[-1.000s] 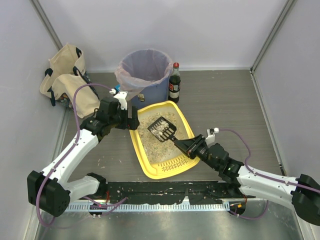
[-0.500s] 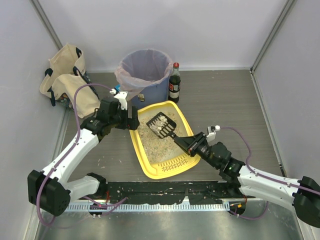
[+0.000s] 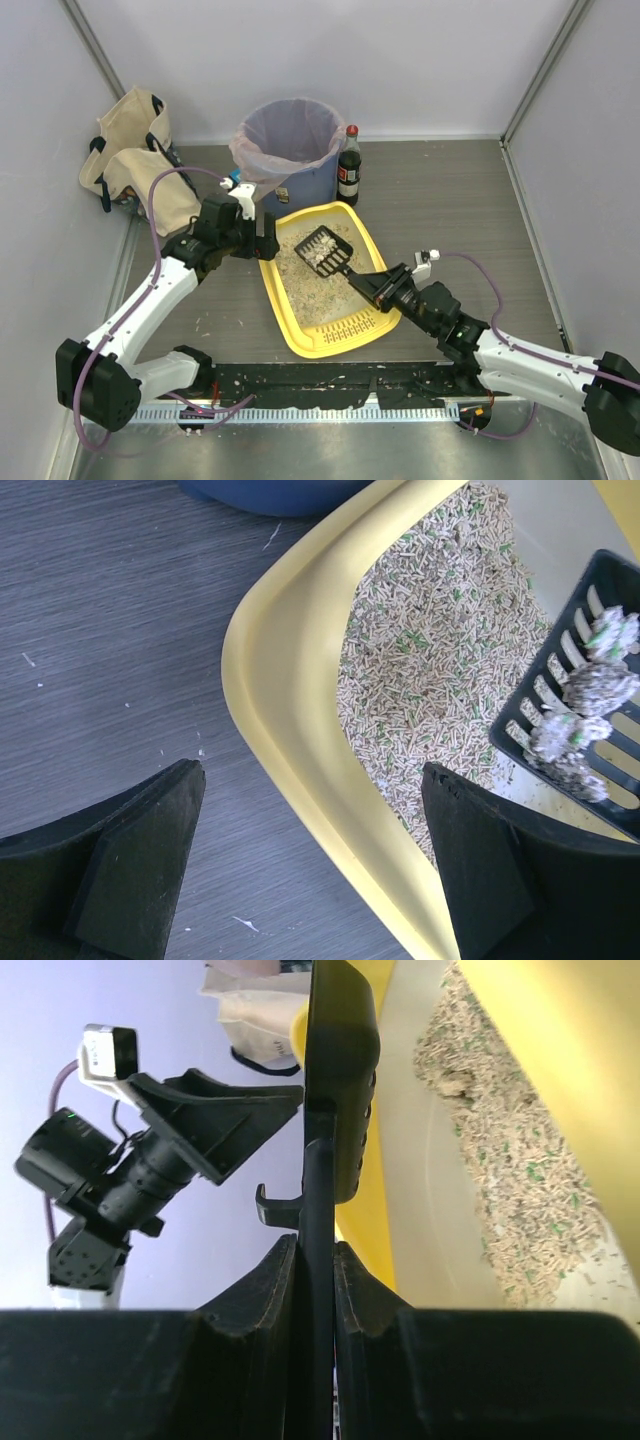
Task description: Clean the litter box
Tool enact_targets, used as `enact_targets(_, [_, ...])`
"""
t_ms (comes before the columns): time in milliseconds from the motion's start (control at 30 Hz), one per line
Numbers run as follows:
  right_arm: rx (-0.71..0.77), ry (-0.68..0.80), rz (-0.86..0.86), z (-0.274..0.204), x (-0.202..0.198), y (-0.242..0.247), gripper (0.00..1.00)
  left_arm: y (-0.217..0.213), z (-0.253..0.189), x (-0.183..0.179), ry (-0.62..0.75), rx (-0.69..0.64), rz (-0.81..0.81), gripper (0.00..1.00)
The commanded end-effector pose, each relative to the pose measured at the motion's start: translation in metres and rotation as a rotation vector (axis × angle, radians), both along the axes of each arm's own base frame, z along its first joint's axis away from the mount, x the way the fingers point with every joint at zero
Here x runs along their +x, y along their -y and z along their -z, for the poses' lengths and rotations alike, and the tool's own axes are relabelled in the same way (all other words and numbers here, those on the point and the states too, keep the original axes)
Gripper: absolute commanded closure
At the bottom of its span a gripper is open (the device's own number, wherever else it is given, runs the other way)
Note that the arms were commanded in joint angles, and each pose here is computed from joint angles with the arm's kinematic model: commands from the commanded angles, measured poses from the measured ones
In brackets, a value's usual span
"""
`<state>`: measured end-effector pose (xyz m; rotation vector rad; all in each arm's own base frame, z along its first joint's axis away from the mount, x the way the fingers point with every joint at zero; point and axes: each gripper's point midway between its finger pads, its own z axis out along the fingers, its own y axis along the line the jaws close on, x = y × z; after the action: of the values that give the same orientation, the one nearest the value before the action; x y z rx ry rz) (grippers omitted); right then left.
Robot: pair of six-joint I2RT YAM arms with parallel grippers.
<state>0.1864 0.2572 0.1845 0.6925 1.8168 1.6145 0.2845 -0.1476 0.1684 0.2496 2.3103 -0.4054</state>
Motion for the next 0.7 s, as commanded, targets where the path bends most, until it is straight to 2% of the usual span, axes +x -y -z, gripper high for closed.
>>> enact_targets(0, [-0.031, 0.047, -0.055, -0.022, -0.001, -0.012, 0.99, 0.005, -0.014, 0.006, 0.042, -0.019, 0.015, 0.06])
enact_targets(100, [0.060, 0.110, 0.039, -0.049, 0.010, 0.006, 0.99, 0.005, -0.015, 0.005, 0.043, -0.022, 0.017, 0.06])
enact_targets(233, [-0.066, 0.060, -0.051, -0.029, 0.003, -0.008, 0.99, 0.004, -0.015, 0.005, 0.049, -0.019, 0.014, 0.06])
enact_targets(333, [0.002, 0.112, 0.048, -0.043, 0.011, 0.010, 0.99, 0.006, -0.016, 0.005, 0.045, -0.023, 0.018, 0.06])
enact_targets(433, [-0.039, 0.088, -0.014, -0.032, 0.006, -0.001, 0.99, 0.005, -0.015, 0.005, 0.048, -0.022, 0.016, 0.05])
enact_targets(500, [0.001, 0.051, -0.051, -0.031, 0.003, -0.008, 0.98, 0.004, -0.015, 0.005, 0.046, -0.019, 0.012, 0.04])
enact_targets(567, [0.096, 0.087, 0.035, -0.040, 0.011, 0.009, 0.99, 0.005, -0.016, 0.005, 0.046, -0.025, 0.016, 0.04])
enact_targets(600, [0.094, 0.093, 0.031, -0.039, 0.010, 0.009, 0.99, 0.005, -0.017, 0.005, 0.048, -0.025, 0.015, 0.04])
enact_targets(667, [-0.014, 0.046, -0.036, -0.022, 0.006, -0.003, 0.98, 0.004, -0.017, 0.005, 0.052, -0.022, 0.010, 0.03])
